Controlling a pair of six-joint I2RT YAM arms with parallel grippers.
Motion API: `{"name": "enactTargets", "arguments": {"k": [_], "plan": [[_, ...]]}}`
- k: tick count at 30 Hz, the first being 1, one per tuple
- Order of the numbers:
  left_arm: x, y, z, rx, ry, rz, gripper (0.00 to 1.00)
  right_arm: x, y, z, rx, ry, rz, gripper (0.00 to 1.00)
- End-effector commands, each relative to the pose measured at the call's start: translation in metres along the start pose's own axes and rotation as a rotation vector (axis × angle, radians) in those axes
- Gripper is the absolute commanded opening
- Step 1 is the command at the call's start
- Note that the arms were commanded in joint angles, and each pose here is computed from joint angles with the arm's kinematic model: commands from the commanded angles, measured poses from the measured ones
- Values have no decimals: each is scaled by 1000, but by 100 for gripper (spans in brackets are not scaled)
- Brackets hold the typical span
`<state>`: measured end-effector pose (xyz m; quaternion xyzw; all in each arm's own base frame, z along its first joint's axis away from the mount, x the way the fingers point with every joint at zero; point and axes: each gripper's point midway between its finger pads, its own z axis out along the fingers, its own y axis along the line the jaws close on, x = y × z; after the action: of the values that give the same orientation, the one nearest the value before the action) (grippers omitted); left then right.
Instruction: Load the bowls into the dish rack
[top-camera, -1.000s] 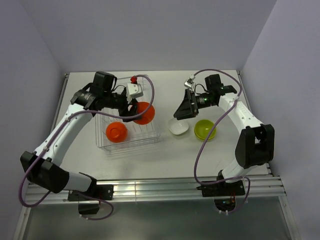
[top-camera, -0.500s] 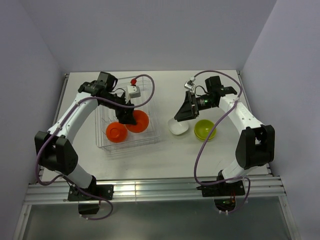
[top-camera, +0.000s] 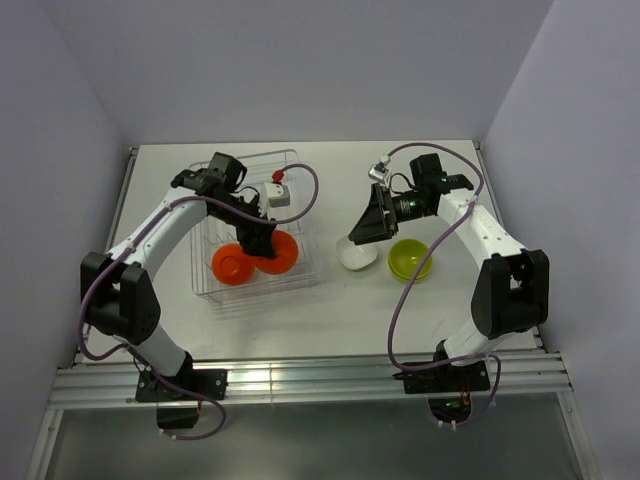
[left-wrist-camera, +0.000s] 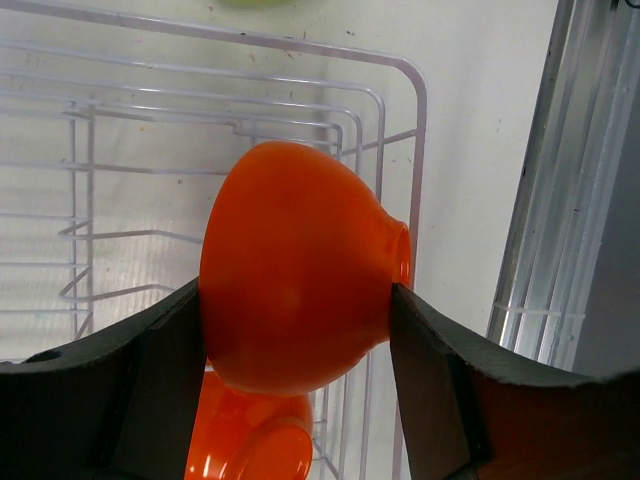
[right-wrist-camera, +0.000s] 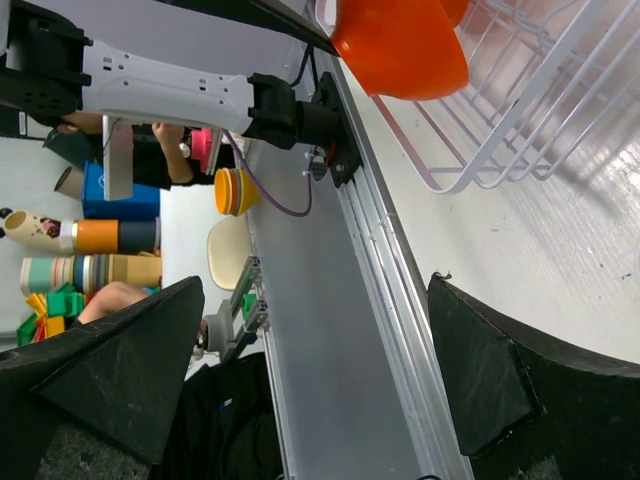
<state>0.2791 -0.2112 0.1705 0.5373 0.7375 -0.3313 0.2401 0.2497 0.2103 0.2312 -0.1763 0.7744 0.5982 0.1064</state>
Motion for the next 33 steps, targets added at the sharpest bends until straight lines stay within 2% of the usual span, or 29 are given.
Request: {"name": "enactTargets", "arguments": {"k": [1, 13, 23, 33], "plan": [[-4, 1, 8, 12, -2, 35, 1, 1, 13, -5, -22, -17, -46, 100], [6, 13, 29, 11, 47, 6, 1, 3, 15, -5, -29, -18, -44, 100], [16, 13, 40, 32, 88, 8, 6, 5, 15, -5, -32, -18, -46, 100], [21, 14, 45, 16, 118, 24, 27, 5, 13, -5, -27, -16, -41, 100]]}}
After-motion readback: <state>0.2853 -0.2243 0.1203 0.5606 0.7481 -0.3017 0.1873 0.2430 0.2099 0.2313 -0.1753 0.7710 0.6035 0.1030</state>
